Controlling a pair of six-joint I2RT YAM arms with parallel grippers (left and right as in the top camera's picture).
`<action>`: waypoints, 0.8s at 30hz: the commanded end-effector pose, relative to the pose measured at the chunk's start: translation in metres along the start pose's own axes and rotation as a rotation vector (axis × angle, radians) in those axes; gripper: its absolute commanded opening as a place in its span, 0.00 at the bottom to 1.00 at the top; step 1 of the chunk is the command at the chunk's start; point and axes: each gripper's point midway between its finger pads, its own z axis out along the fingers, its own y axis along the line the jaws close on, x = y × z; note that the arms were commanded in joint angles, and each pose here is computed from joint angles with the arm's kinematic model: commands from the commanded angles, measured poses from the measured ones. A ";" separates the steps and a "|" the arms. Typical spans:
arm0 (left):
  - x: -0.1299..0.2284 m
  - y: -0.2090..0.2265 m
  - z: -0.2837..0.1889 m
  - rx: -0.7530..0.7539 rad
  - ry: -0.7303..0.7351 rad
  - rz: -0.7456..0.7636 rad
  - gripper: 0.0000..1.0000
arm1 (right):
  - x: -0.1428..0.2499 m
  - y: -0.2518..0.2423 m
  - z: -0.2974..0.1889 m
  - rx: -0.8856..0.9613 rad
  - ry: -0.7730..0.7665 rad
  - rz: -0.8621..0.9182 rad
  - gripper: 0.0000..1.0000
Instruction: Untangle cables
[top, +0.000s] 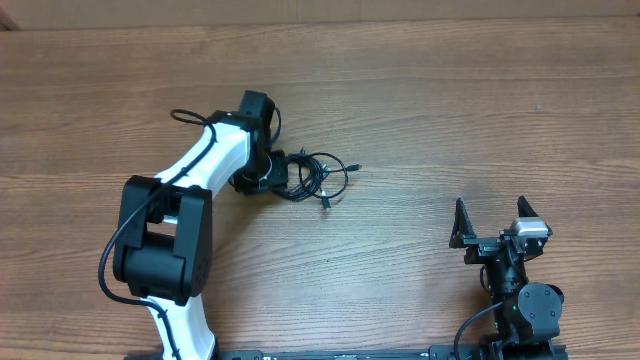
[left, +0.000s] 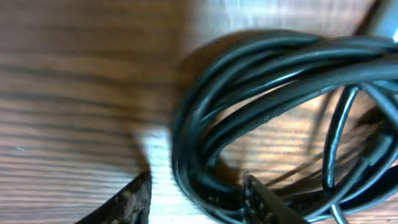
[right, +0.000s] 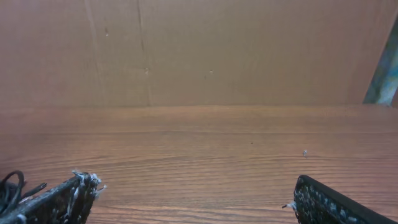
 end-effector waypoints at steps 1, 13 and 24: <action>0.018 0.000 0.012 -0.032 0.048 0.020 0.50 | 0.002 0.002 0.000 -0.011 -0.001 -0.016 1.00; 0.018 -0.004 0.017 -0.032 0.032 0.040 1.00 | 0.002 0.002 0.000 -0.012 -0.001 -0.016 1.00; 0.016 -0.005 0.017 -0.028 0.023 0.041 0.99 | 0.002 0.002 0.000 -0.011 -0.001 -0.016 1.00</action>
